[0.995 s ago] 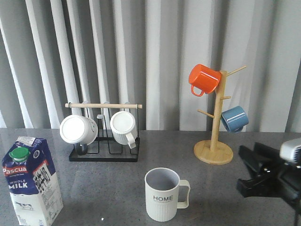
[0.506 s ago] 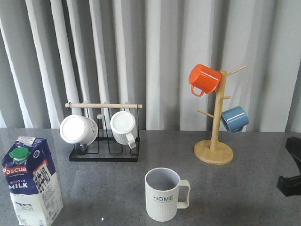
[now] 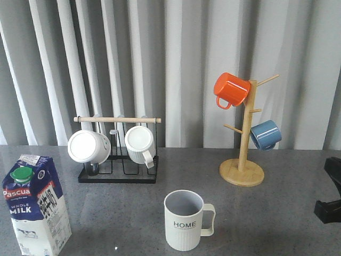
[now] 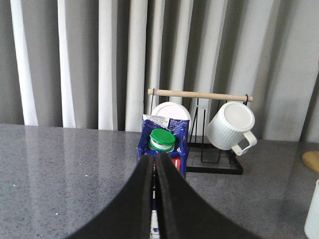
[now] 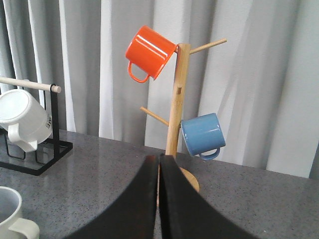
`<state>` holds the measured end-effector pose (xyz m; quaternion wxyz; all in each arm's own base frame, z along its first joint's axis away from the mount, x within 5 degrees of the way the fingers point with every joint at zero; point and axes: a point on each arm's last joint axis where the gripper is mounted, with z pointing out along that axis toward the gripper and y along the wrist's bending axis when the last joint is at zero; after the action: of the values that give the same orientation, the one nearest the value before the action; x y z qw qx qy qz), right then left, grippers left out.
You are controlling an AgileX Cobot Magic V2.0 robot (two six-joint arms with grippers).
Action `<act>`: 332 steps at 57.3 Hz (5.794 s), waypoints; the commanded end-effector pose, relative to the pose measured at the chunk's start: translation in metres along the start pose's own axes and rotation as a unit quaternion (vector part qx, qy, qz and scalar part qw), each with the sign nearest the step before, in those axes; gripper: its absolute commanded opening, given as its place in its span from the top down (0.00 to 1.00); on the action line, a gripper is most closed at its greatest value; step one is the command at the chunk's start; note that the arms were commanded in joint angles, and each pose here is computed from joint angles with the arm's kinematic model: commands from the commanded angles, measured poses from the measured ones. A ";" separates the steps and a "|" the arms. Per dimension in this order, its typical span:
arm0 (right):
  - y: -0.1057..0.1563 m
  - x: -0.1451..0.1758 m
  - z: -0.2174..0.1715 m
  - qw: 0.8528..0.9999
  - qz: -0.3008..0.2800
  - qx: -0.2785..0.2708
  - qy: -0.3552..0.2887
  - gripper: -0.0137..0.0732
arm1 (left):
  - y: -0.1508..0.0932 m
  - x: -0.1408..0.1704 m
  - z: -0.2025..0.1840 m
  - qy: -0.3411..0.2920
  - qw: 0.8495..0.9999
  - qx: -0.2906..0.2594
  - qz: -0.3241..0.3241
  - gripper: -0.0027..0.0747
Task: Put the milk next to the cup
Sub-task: 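Move the left gripper toward the milk carton, then grasp the Pascual milk carton with the left gripper and lift it, then carry the milk carton with the left gripper beside the HOME mug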
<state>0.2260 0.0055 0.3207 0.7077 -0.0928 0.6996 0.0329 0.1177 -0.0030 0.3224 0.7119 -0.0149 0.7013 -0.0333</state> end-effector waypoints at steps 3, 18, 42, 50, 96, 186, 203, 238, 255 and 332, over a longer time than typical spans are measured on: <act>0.000 -0.018 -0.002 0.999 -0.006 -0.008 -0.049 0.85 | -0.002 -0.018 0.000 -0.052 0.998 0.004 0.025 0.97; 0.000 -0.018 -0.002 0.999 -0.006 -0.008 -0.049 0.85 | -0.002 -0.018 0.000 -0.052 0.998 0.004 0.028 0.97; 0.000 -0.018 -0.002 0.999 -0.006 -0.008 -0.048 0.85 | -0.002 -0.021 0.000 -0.068 0.997 0.009 -0.043 0.96; 0.000 -0.018 -0.002 0.999 -0.006 -0.008 -0.048 0.85 | -0.002 -0.018 0.000 -0.052 0.997 0.008 -0.050 0.96; 0.000 -0.018 -0.002 0.999 -0.006 -0.008 -0.048 0.85 | -0.003 -0.024 0.036 -0.098 0.995 0.015 -0.014 0.02; 0.000 -0.018 -0.002 0.999 -0.006 -0.007 -0.048 0.85 | -0.012 0.061 0.186 0.060 0.995 0.063 -0.054 0.82; 0.000 -0.018 -0.002 0.999 -0.006 -0.007 -0.048 0.85 | -0.013 0.057 0.185 0.050 0.994 0.065 -0.068 0.97; 0.000 -0.018 -0.002 0.999 -0.006 -0.008 -0.049 0.85 | -0.049 -0.004 0.142 -0.036 0.985 0.138 -0.101 0.97; 0.000 -0.018 -0.002 0.999 -0.006 -0.008 -0.049 0.85 | -0.076 -0.001 0.138 -0.035 0.988 0.117 -0.090 0.97; 0.000 -0.018 -0.002 0.999 -0.006 -0.008 -0.049 0.85 | -0.202 0.071 0.193 0.046 0.997 -0.005 -0.057 0.96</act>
<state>0.2260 0.0053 0.3205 0.7070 -0.0924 0.7004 0.0324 0.3070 -0.2158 0.2410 0.6380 -0.0434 0.7664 -0.0609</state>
